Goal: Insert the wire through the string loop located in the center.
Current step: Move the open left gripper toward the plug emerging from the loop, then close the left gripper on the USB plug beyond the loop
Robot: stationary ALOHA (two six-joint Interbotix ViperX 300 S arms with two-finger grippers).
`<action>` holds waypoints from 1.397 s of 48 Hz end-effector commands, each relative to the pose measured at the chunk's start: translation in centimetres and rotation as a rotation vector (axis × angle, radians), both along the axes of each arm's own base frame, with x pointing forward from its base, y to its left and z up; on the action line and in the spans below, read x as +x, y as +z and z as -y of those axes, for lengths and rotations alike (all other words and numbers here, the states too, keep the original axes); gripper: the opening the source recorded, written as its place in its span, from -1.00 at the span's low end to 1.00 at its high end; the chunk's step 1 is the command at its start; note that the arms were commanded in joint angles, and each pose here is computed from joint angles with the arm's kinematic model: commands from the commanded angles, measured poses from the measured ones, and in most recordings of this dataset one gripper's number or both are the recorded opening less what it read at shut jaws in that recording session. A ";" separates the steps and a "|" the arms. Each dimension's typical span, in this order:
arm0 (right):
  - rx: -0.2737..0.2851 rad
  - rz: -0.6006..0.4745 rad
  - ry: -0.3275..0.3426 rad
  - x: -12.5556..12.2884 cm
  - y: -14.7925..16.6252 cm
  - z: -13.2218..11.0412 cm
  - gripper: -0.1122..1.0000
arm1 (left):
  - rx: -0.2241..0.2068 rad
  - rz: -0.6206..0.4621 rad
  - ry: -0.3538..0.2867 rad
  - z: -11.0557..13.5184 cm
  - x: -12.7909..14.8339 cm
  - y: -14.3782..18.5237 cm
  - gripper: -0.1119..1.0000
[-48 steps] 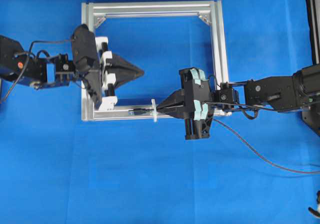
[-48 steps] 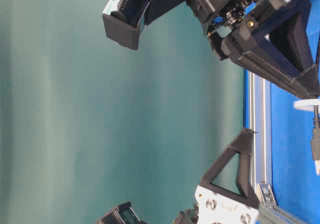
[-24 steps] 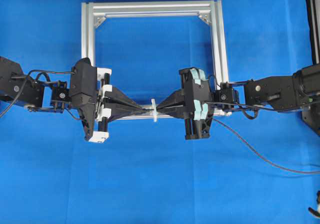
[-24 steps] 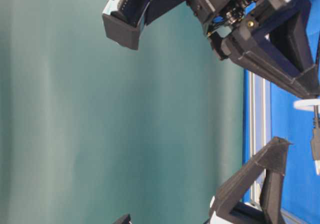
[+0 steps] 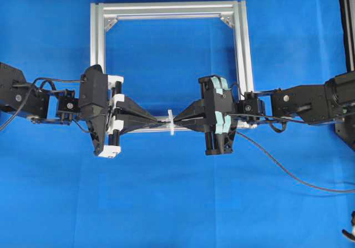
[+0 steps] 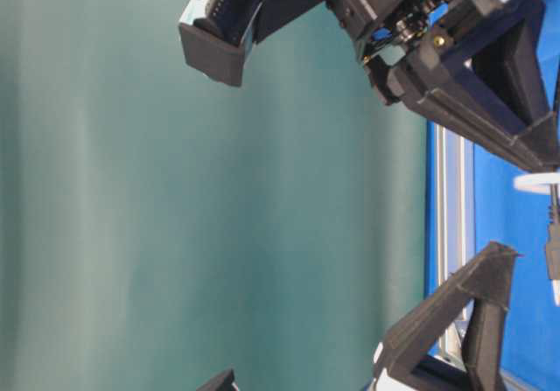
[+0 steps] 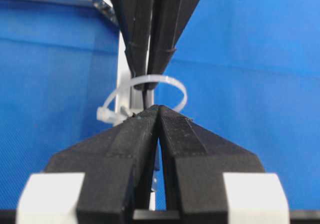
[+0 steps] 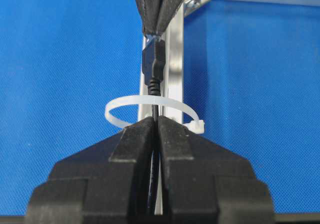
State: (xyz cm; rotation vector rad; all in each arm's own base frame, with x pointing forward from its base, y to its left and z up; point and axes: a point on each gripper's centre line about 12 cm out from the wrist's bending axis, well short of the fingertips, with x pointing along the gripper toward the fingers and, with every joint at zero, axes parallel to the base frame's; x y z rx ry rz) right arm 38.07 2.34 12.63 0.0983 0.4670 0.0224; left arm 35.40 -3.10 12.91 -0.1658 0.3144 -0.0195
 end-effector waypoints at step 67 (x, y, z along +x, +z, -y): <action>0.000 0.034 0.003 0.4 0.9 -0.1 -0.83 | 0.013 -0.056 -0.026 0.9 1.2 -1.8 0.86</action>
